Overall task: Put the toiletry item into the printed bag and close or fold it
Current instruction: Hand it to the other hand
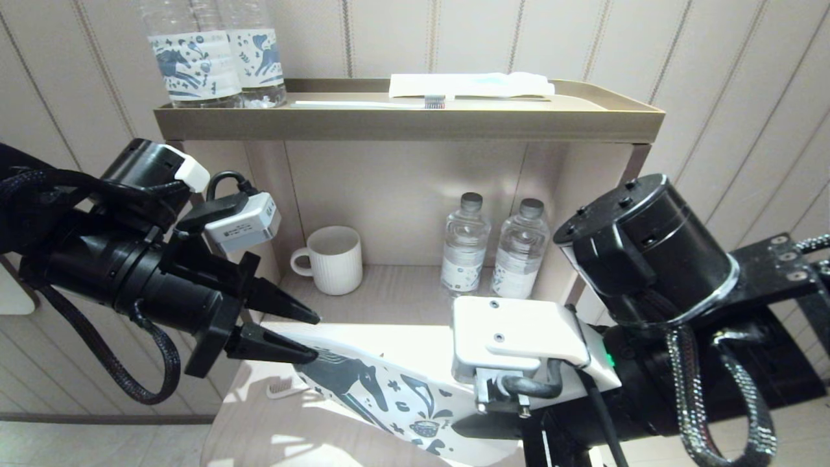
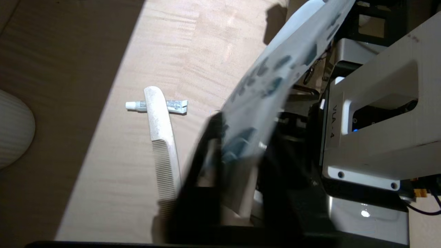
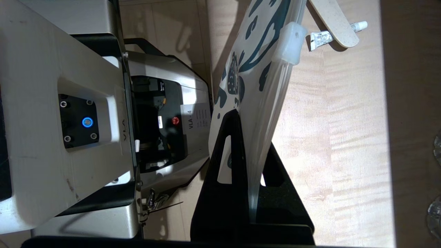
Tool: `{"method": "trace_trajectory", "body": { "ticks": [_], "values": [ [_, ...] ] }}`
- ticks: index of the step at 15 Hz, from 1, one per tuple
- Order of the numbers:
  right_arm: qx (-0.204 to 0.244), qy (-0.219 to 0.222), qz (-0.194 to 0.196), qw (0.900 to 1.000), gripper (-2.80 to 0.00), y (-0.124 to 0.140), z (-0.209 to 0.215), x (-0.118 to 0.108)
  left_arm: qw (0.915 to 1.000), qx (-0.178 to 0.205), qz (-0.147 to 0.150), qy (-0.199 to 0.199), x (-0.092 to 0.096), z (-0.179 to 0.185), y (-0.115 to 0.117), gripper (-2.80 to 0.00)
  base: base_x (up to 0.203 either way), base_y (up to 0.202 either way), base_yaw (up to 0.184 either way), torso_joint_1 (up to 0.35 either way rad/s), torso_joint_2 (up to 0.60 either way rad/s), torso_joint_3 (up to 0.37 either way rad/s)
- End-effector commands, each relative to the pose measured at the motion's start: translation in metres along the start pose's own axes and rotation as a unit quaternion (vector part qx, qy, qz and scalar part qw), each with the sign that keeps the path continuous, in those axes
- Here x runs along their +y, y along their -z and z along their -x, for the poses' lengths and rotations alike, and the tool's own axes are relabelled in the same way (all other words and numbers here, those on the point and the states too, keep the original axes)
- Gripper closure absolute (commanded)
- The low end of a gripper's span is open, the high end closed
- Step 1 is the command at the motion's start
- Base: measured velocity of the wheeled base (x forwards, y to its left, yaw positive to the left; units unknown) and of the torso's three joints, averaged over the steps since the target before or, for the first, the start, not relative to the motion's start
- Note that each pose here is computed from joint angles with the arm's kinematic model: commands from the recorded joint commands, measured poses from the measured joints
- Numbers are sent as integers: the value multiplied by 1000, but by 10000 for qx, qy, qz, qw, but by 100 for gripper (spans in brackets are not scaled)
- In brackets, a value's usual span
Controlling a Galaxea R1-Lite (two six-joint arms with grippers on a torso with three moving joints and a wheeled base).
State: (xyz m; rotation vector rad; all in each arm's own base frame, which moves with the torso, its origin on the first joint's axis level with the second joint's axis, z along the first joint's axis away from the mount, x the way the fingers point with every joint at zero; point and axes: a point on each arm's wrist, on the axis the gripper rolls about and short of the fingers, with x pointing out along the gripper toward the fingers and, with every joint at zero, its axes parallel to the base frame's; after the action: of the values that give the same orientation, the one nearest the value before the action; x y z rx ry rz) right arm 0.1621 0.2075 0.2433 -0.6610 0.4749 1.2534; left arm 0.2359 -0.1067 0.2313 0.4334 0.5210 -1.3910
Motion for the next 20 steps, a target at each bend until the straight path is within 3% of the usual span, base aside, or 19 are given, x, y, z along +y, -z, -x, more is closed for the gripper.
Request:
{"method": "trace_trajectory", "body": {
  "ticks": [1,10,11,14,20],
  "values": [
    [8,-20,17,10000,0,0,-1,0,10000,-2,6,33,0,0,1,0,0,0,0,0,0,0],
    [-71,-88,22,9999,0,1,-3,-2,9999,36,80,84,-2,-2,4,0,0,0,0,0,0,0],
    [-143,-44,36,9999,-280,-1,-2,-4,9999,33,75,81,-2,-2,4,0,0,0,0,0,0,0],
    [-238,13,-4,9997,-280,1,-1,-6,9999,-13,85,56,-1,-1,2,0,0,0,0,0,0,0],
    [-545,191,-728,9957,-280,28,8,-17,9999,-123,110,5,-2,5,-1,0,0,0,0,0,0,0]
  ]
}}
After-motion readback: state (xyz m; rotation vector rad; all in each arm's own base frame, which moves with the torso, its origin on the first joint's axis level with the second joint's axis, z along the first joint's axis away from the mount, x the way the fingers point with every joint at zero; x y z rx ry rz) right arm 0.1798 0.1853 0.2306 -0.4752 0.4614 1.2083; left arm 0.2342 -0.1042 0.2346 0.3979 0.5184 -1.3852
